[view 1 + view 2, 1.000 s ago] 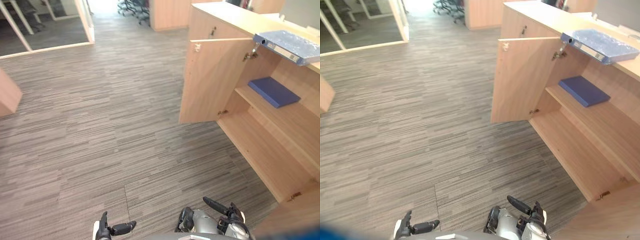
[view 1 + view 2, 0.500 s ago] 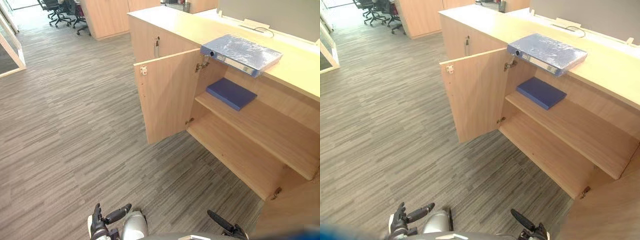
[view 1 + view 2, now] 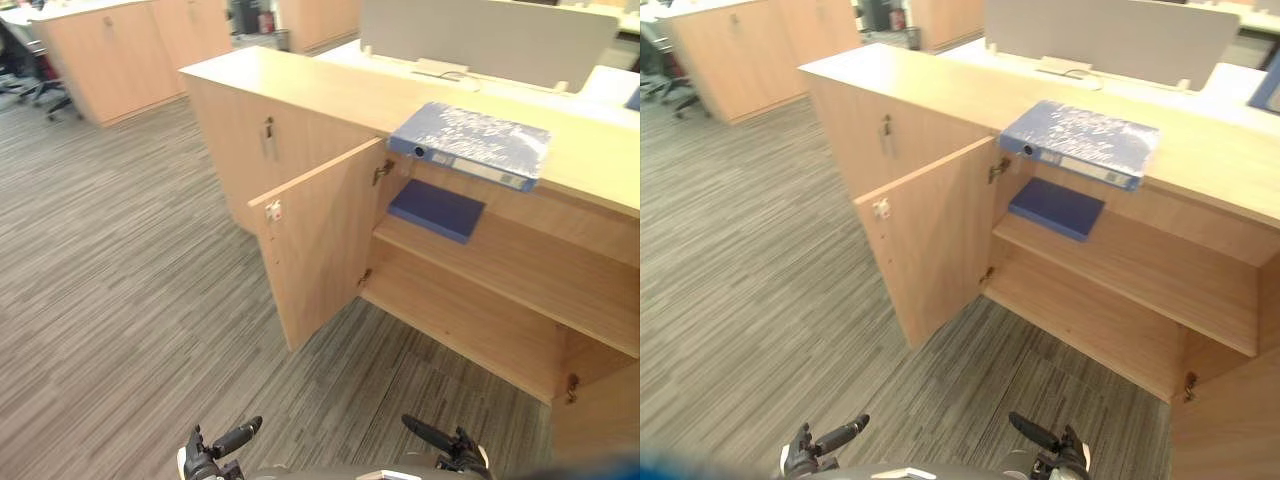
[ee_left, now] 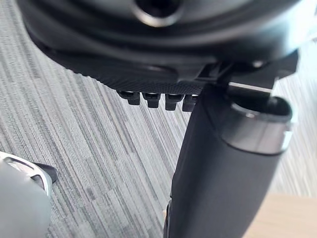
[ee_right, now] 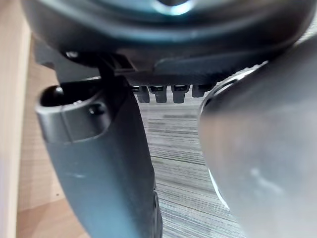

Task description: Walk over to the cabinet, pick up the folder, carry it to the office cabinet, place the folder inside the office cabinet, then close the office cabinet door

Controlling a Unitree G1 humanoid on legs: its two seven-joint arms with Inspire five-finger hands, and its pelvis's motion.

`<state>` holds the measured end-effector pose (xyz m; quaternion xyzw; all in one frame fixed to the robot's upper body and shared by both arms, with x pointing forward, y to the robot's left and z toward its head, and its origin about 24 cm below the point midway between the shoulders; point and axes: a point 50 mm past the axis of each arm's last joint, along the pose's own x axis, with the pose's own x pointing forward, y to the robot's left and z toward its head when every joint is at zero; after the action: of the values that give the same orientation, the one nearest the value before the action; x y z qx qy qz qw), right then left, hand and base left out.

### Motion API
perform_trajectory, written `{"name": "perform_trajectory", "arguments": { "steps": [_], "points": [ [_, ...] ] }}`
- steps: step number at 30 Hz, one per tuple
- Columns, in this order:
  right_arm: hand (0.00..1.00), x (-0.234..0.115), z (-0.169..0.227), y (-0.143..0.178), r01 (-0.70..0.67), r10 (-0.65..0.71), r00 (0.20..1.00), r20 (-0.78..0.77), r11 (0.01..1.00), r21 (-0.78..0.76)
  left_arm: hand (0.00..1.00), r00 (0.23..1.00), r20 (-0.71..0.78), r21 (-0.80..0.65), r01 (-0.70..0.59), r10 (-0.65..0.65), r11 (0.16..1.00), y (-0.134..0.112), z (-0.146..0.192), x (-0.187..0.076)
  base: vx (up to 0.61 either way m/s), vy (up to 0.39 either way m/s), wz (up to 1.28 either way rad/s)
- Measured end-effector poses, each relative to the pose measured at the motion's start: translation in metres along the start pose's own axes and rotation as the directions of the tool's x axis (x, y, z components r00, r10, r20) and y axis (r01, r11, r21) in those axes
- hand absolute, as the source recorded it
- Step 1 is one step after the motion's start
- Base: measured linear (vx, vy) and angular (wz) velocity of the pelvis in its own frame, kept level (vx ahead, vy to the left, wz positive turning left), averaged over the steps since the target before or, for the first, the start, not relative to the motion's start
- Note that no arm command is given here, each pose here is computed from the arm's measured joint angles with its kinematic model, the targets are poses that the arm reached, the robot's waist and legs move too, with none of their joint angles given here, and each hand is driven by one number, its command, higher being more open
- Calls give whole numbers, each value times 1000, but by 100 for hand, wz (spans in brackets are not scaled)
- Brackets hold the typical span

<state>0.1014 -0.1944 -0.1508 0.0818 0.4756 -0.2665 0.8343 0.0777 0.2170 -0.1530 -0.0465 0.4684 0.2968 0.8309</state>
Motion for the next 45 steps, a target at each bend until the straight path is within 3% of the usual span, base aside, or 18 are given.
{"name": "perform_trajectory", "arguments": {
  "steps": [6, 9, 11, 21, 34, 37, 45],
  "points": [
    [100, 1, 1, 5, -9, 8, 1000, -4, 1000, -17, 100, 999, 18, 65, 32, -33, 997, -6, 6, 2, 250, -84, -79],
    [100, 8, 16, -8, 25, -25, 999, 29, 1000, -8, 100, 995, 5, 54, 102, -102, 993, -35, 2, -5, 201, -177, -89],
    [100, 9, 13, -7, 30, -30, 999, 10, 999, 14, 100, 993, 22, 59, 118, -119, 991, -39, 8, -3, 102, -148, -46],
    [100, 5, -6, -10, 41, -37, 998, -54, 996, 81, 100, 998, 6, 9, 55, -55, 998, -19, 11, 3, 164, -204, -23],
    [100, 2, -7, 8, -20, 18, 998, -57, 999, -29, 100, 989, 103, -73, 110, -102, 991, -31, 34, 0, 267, 75, -52],
    [100, 0, -9, 18, -67, 64, 996, -58, 997, -46, 100, 981, 106, -64, 173, -165, 983, -40, 34, -1, 169, 83, -6],
    [100, 1, -6, 21, -160, 153, 987, -47, 970, -184, 100, 878, 172, -240, 476, -446, 846, -56, 32, -24, 40, 24, 0]
  ]
}}
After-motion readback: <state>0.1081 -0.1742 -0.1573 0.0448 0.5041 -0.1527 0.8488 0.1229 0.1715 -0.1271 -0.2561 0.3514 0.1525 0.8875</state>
